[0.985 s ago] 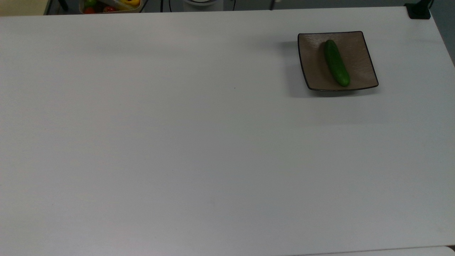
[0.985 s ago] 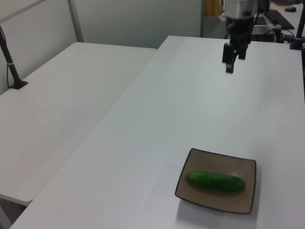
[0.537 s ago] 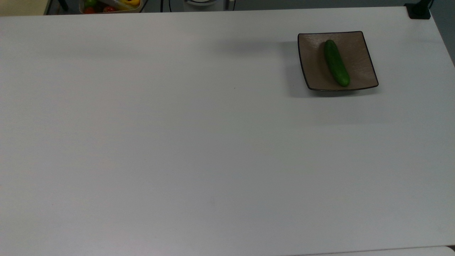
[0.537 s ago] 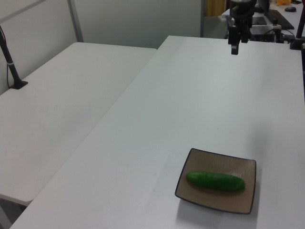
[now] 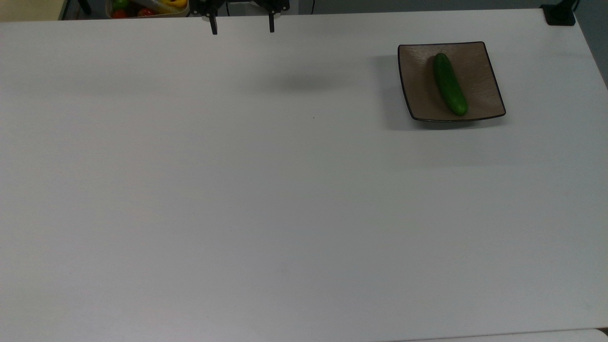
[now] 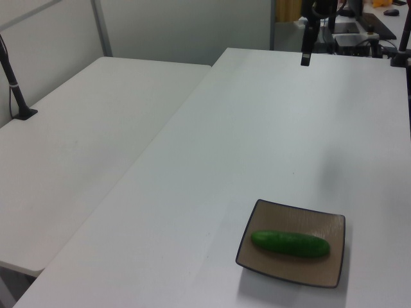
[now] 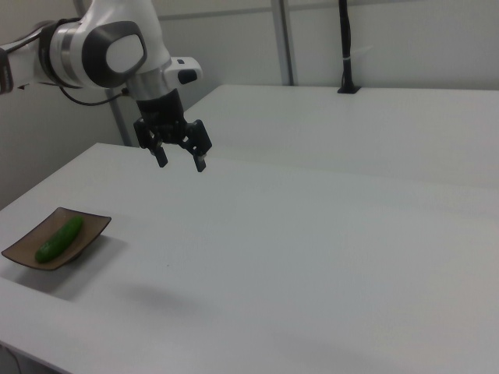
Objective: Cucumber placed on a ceramic plate
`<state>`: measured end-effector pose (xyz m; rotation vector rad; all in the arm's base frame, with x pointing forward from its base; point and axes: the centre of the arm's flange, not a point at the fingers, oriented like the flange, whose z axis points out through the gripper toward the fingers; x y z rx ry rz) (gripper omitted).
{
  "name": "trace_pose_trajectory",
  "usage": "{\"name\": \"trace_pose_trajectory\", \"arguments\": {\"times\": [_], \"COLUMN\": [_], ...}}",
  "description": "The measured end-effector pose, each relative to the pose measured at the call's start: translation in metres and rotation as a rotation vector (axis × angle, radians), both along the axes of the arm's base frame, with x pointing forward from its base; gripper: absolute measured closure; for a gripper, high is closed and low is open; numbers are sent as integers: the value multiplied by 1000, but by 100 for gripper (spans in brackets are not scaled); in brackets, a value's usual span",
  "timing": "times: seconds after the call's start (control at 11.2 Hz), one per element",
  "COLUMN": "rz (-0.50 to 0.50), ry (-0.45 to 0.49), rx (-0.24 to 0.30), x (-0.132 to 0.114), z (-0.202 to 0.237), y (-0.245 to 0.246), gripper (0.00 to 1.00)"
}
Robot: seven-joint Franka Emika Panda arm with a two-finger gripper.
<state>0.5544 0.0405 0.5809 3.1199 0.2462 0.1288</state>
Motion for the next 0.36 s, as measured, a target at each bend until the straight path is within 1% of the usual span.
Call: {"name": "trace_pose_trajectory", "arguments": {"times": [0.36], "rz": [7], "ry": [1], "rx": [3], "x": [1], "z": [-2], "y": [-2], "gripper": [0]}}
